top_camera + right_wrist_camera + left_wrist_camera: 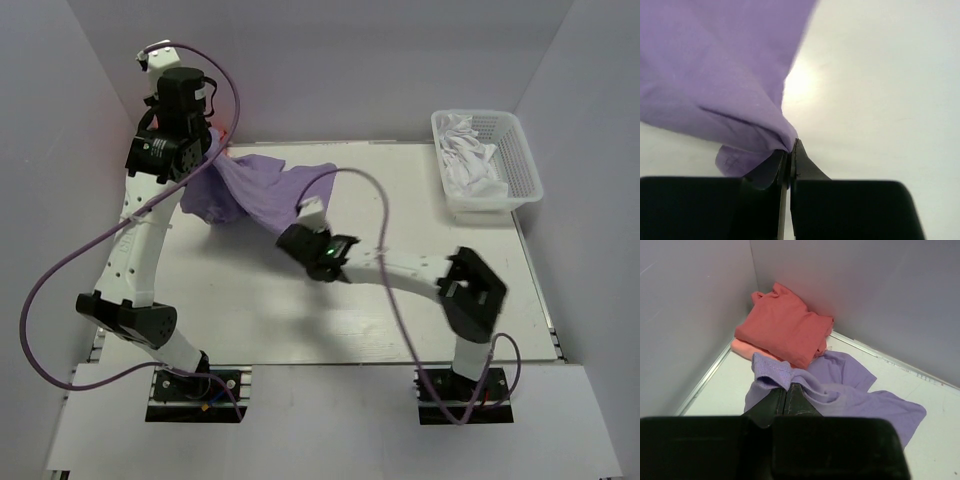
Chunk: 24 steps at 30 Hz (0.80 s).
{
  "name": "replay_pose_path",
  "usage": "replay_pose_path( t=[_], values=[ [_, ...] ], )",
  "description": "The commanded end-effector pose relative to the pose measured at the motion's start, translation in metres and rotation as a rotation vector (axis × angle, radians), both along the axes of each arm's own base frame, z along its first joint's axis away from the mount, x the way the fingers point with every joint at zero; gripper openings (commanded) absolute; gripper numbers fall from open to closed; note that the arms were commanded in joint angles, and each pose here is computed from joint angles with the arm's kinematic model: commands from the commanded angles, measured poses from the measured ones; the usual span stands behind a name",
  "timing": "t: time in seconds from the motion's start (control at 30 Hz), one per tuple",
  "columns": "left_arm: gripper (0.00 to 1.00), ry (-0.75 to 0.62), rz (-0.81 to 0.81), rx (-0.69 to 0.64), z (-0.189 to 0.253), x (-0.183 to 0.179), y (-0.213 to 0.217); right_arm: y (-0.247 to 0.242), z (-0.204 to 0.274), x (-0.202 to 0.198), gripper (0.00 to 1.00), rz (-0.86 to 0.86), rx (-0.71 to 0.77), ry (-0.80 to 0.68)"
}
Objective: Fold and stack the t-shirts
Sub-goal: Flatten out the tshirt
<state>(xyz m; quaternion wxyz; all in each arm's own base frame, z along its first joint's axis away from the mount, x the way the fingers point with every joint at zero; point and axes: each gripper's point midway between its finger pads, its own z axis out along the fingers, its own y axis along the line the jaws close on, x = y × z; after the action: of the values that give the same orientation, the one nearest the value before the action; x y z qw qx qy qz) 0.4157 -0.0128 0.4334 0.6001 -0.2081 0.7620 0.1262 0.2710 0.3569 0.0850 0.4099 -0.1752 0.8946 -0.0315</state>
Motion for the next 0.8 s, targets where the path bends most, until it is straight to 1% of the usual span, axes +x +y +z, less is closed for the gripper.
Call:
replay_pose_path(
  t=[0.0, 0.07, 0.1, 0.17, 0.2, 0.23, 0.27, 0.3, 0.37, 0.4, 0.43, 0.47, 0.53, 0.57, 0.6, 0.63, 0.67, 0.7, 0.73, 0.77],
  values=[
    [0.0, -0.141, -0.028, -0.043, 0.051, -0.021, 0.003, -0.072, 0.118, 0.041, 0.0, -0.145, 0.022, -0.302],
    [0.0, -0.166, -0.043, -0.079, 0.056, -0.021, -0.001, -0.106, 0.146, 0.054, 0.0, -0.197, -0.023, -0.373],
    [0.0, -0.17, -0.093, -0.094, 0.054, -0.015, -0.011, -0.122, 0.185, 0.05, 0.0, -0.203, 0.032, -0.433],
    [0.0, -0.225, -0.145, -0.121, 0.07, -0.02, -0.017, -0.136, 0.214, 0.057, 0.0, -0.184, 0.041, -0.495],
    [0.0, -0.241, -0.176, -0.144, 0.072, -0.021, -0.023, -0.154, 0.26, 0.053, 0.0, -0.168, 0.076, -0.595],
    [0.0, -0.276, -0.188, -0.162, 0.083, -0.025, -0.024, -0.157, 0.275, 0.052, 0.0, -0.152, 0.096, -0.622],
    [0.0, -0.294, -0.189, -0.165, 0.091, -0.027, -0.024, -0.17, 0.3, 0.048, 0.0, -0.166, 0.128, -0.671],
    [0.0, -0.357, -0.208, -0.191, 0.114, -0.04, -0.025, -0.183, 0.328, 0.044, 0.0, -0.167, 0.129, -0.727],
    [0.0, -0.4, -0.26, -0.2, 0.135, -0.053, -0.031, -0.197, 0.366, 0.036, 0.0, -0.157, 0.16, -0.789],
    [0.0, -0.439, -0.276, -0.209, 0.15, -0.061, -0.031, -0.199, 0.388, 0.032, 0.0, -0.122, 0.165, -0.828],
    [0.0, -0.464, -0.288, -0.215, 0.158, -0.072, -0.029, -0.206, 0.401, 0.028, 0.0, -0.097, 0.124, -0.851],
    [0.0, -0.492, -0.315, -0.222, 0.167, -0.08, -0.031, -0.215, 0.43, 0.022, 0.0, -0.106, 0.136, -0.905],
    [0.0, -0.522, -0.354, -0.23, 0.176, -0.095, -0.032, -0.232, 0.445, 0.018, 0.0, -0.14, 0.054, -0.931],
    [0.0, -0.562, -0.367, -0.236, 0.186, -0.112, -0.028, -0.242, 0.471, 0.012, 0.0, -0.177, 0.103, -0.982],
    [0.0, -0.593, -0.368, -0.249, 0.193, -0.122, -0.026, -0.253, 0.48, 0.006, 0.0, -0.211, 0.108, -0.997],
    [0.0, -0.615, -0.369, -0.252, 0.199, -0.133, -0.022, -0.263, 0.492, 0.0, 0.0, -0.216, 0.091, -1.024],
    [0.0, -0.651, -0.391, -0.257, 0.209, -0.152, -0.019, -0.274, 0.514, -0.011, 0.0, -0.225, 0.134, -1.063],
    [0.0, -0.669, -0.406, -0.259, 0.214, -0.162, -0.019, -0.282, 0.523, -0.017, 0.0, -0.23, 0.155, -1.082],
    [0.0, -0.688, -0.449, -0.269, 0.219, -0.172, -0.023, -0.285, 0.532, -0.025, 0.0, -0.188, 0.159, -1.104],
    [0.0, -0.707, -0.483, -0.27, 0.224, -0.184, -0.025, -0.301, 0.55, -0.039, 0.0, -0.188, 0.206, -1.141]
  ],
)
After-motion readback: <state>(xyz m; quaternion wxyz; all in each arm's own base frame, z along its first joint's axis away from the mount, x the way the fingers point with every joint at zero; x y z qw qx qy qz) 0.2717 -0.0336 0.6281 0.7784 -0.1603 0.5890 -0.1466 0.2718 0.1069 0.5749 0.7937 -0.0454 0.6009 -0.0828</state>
